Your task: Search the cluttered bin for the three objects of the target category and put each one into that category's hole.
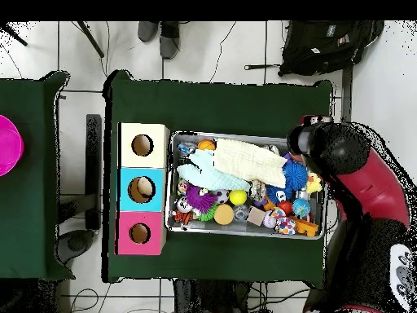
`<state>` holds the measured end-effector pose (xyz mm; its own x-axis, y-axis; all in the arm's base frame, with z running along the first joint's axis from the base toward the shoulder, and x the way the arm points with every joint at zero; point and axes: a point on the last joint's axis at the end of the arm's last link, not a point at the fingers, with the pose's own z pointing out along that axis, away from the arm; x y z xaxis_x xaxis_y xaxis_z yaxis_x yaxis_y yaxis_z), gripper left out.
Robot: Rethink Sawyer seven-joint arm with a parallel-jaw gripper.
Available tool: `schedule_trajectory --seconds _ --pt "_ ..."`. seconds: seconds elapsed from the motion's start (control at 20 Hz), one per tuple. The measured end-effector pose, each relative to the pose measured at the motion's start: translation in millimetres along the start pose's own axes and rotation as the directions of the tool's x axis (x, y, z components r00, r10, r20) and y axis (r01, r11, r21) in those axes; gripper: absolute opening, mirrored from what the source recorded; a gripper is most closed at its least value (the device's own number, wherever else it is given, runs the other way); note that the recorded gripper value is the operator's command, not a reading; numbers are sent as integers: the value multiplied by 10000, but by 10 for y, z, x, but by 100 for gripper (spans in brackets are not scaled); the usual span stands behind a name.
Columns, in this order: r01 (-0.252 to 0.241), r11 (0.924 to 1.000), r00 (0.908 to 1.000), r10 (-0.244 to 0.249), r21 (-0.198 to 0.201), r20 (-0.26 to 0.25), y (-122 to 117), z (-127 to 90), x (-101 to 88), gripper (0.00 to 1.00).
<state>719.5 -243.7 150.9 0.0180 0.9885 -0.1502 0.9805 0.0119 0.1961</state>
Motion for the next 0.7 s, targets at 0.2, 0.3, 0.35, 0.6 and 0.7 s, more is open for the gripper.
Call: schedule_trajectory --seconds 0.2,0.3,0.35,0.6,0.7 --pt "-42 9998 10000 42 -200 16 34 39 -5 100" --pt "-59 9997 10000 60 -254 9 43 53 -8 100" --pt "-79 9995 10000 79 -296 -13 51 67 -8 100" --pt "-133 9992 9999 130 -371 -82 61 105 -12 100" --pt "-156 9991 9999 153 -389 -80 57 113 -21 100"
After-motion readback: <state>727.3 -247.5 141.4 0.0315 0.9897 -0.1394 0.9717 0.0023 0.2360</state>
